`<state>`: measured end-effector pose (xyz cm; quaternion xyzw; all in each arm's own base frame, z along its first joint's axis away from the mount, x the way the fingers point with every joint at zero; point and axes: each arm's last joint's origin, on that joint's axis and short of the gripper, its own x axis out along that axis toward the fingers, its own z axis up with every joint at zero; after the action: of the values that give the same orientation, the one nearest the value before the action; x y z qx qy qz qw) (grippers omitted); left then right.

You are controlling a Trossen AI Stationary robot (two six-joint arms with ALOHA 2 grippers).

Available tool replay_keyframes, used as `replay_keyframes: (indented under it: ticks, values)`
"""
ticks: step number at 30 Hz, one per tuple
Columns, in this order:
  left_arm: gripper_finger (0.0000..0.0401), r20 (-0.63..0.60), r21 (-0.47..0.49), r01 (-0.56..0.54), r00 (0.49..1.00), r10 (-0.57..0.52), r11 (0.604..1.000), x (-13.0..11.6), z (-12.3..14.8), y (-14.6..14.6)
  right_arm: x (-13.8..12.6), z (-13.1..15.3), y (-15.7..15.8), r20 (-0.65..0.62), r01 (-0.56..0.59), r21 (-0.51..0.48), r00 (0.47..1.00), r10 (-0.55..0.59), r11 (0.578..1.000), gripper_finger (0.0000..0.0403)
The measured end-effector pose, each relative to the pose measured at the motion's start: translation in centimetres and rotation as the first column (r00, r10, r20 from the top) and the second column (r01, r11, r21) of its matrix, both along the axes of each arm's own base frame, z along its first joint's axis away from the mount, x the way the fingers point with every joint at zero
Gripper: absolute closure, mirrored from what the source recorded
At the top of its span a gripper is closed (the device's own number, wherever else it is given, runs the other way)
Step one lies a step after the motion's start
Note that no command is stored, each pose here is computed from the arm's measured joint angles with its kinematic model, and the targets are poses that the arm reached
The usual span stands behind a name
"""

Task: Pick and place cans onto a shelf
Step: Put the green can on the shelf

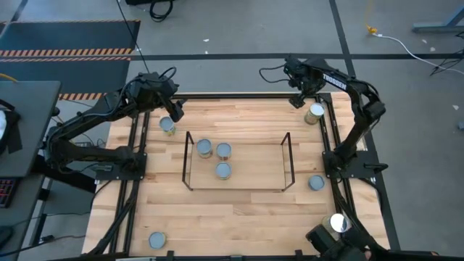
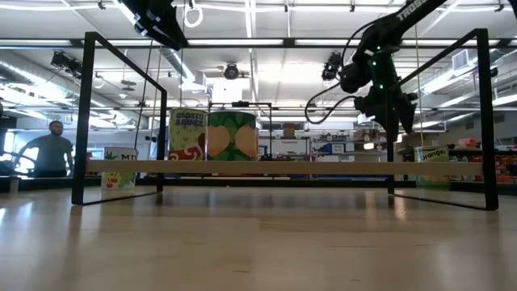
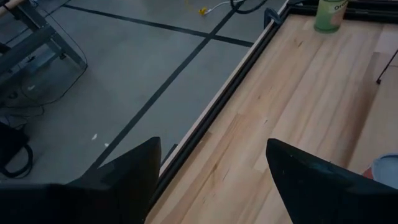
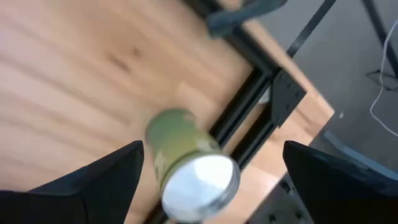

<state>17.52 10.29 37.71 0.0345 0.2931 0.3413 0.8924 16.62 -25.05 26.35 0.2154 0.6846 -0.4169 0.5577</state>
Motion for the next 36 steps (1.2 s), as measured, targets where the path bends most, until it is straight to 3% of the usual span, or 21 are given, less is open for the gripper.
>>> replay_keyframes:
  ticks: [12,22,25,31,36]
  values:
    - [0.0106,-0.026,-0.037,-0.012,1.0,0.011,0.999,-0.2,-0.4,-0.1,-0.3,-0.2,0.9,-0.003,-0.145,0.199,0.989,0.149,0.969,0.0009]
    - [0.0106,-0.032,-0.041,-0.013,0.999,0.012,0.999,-0.2,-0.4,-0.1,-0.1,-0.2,1.7,-0.015,-0.201,0.262,0.977,0.212,0.944,0.0009]
    - [0.0106,-0.032,-0.042,-0.013,0.999,0.012,0.999,-0.2,-0.4,-0.1,0.0,-0.4,1.4,-0.028,-0.235,0.242,0.968,0.249,0.941,0.0009]
    - [0.0106,-0.031,-0.042,-0.013,0.999,0.012,0.999,-0.2,-0.4,-0.1,0.0,-1.8,0.1,-0.024,-0.229,0.242,0.97,0.241,0.943,0.0009]
    - [0.0106,-0.031,-0.041,-0.013,0.999,0.012,0.999,-0.2,-0.4,-0.1,0.0,-4.2,-1.1,-0.073,-0.196,0.322,0.97,0.23,0.926,0.0009]
